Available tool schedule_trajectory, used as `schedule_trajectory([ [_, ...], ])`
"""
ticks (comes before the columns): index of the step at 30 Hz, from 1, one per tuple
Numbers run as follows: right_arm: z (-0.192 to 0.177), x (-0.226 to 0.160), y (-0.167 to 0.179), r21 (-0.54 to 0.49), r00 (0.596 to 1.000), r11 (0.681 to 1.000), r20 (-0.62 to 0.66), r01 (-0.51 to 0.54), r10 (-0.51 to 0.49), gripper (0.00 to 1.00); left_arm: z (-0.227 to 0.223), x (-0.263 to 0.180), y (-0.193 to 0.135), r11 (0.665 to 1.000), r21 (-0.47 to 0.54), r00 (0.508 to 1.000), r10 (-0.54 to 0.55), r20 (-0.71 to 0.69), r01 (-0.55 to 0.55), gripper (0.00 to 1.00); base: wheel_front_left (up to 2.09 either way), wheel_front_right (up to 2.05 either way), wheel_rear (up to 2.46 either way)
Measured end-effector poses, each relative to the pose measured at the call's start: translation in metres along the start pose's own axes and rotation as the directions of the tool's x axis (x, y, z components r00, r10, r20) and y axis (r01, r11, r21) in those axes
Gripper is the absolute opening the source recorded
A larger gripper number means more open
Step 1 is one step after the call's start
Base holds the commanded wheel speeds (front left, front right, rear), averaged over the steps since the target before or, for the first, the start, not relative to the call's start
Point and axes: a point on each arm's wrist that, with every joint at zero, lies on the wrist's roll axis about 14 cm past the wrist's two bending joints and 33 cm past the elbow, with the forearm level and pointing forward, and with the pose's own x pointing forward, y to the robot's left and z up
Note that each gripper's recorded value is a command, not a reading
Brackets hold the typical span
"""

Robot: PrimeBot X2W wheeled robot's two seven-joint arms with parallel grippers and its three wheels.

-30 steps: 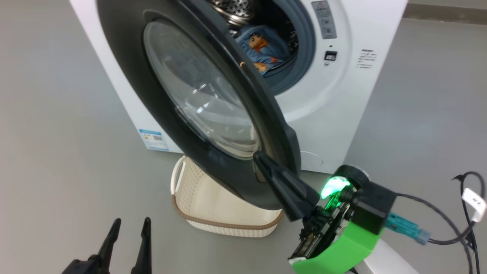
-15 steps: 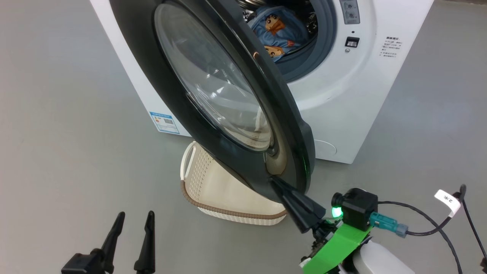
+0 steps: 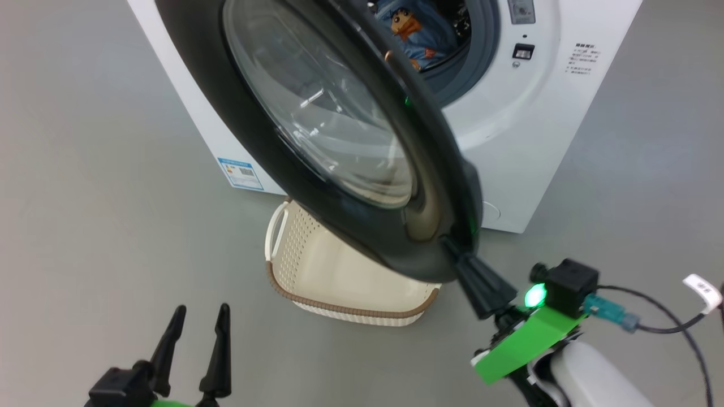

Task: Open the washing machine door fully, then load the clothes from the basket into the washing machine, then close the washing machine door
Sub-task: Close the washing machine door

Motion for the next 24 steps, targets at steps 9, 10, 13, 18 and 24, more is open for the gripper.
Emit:
schedule_trajectory([
  [9,0.029,0.025,-0.050,-0.049,0.995,0.996,0.074,0.073,-0.070,0.00,0.000,0.022,-0.008,1.000,-0.005,1.000,-0.027,0.005,0.027,1.00,0.00,0.00,0.00],
  [10,0.031,0.028,-0.055,-0.051,0.994,0.996,0.081,0.080,-0.075,0.00,0.000,0.024,-0.009,1.000,-0.005,1.000,-0.028,0.003,0.028,1.00,0.00,0.00,0.00],
  [13,0.035,0.034,-0.066,-0.055,0.992,0.994,0.093,0.094,-0.088,0.00,-0.003,0.027,-0.009,1.000,-0.009,1.000,-0.027,-0.003,0.027,1.00,0.00,0.00,0.00],
  [18,0.046,0.049,-0.090,-0.049,0.983,0.990,0.134,0.135,-0.127,0.00,-0.009,0.033,-0.012,0.999,-0.016,0.999,-0.036,-0.021,0.035,1.00,0.00,0.00,0.00],
  [24,0.058,0.065,-0.119,-0.052,0.968,0.981,0.177,0.188,-0.176,0.00,-0.012,0.042,-0.013,0.999,-0.014,0.999,-0.039,-0.029,0.038,1.00,0.00,0.00,0.00],
])
